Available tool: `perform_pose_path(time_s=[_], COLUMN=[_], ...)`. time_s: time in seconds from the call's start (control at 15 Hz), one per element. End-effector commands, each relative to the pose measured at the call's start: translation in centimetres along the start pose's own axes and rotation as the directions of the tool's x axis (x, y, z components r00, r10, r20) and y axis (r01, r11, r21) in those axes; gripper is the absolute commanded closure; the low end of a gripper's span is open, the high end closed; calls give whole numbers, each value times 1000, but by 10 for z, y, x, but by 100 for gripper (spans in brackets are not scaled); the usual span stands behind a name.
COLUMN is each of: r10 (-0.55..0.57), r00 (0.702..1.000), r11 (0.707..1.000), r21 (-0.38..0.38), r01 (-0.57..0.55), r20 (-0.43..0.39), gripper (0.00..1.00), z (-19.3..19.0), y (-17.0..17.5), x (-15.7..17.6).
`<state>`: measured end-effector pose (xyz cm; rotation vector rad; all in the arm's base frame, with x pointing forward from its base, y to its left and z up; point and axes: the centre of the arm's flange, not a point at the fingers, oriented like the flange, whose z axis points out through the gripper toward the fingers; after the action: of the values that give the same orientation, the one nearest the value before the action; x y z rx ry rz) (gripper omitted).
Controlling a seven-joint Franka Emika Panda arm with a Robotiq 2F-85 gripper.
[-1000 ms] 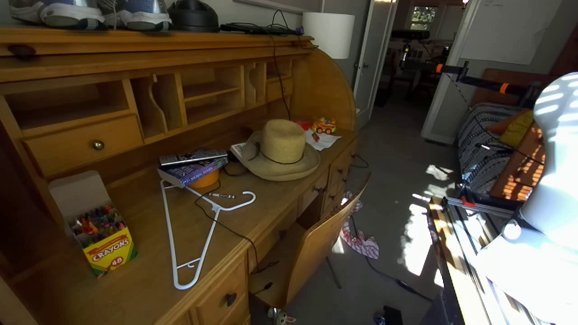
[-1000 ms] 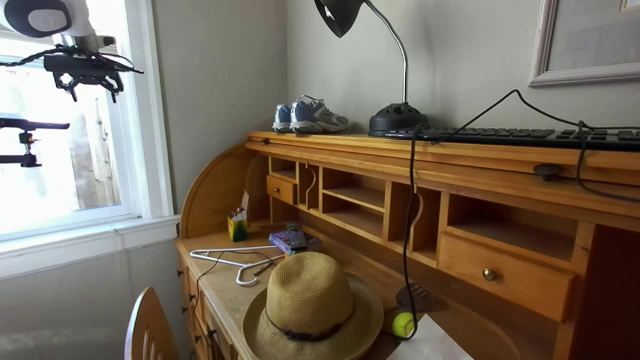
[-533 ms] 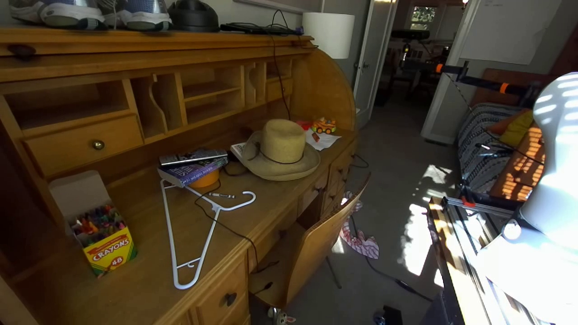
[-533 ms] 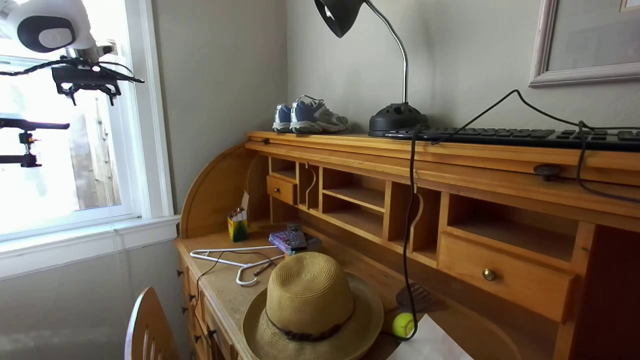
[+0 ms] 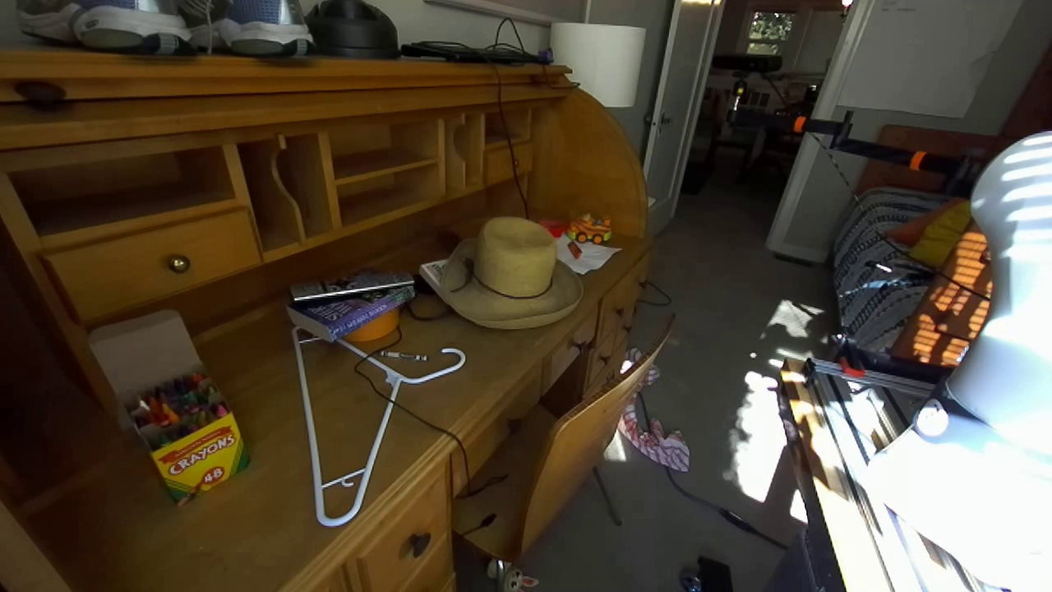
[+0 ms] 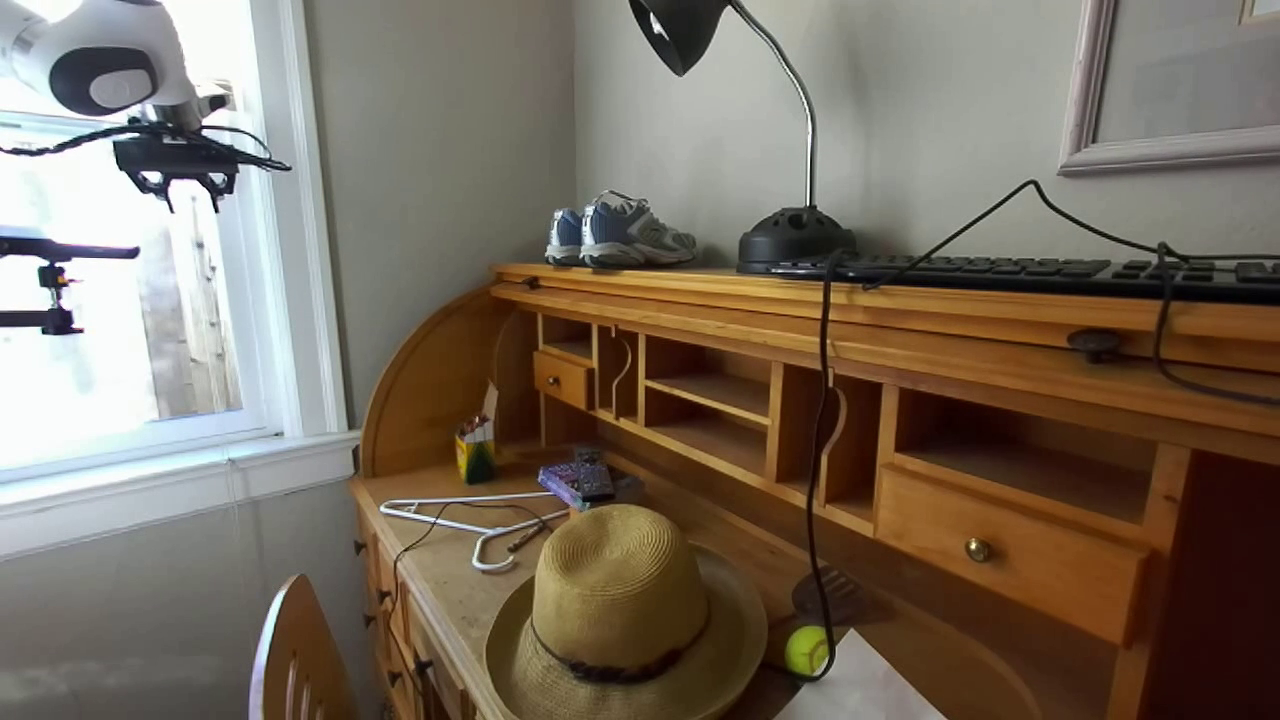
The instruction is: Drop the blinds
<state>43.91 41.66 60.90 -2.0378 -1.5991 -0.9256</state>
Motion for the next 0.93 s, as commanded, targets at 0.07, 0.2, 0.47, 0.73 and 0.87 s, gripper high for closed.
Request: perform_pose_path(time_s=[0.07,0.2,0.47,0.73,0.87], r10=[7,13,13,-78,-134], r00=[1000,1000,1000,997,991], r11=[1000,1000,1000,973,943], r21=[-11,-2,27,218,311], r01=[-7,-13,-14,71,118], r20=[-4,5,20,24,29], gripper=[79,95,100,100,100], z=[3,1,-2,2,3], y=[5,3,-11,-57,-85], x=[3,4,11,28,37])
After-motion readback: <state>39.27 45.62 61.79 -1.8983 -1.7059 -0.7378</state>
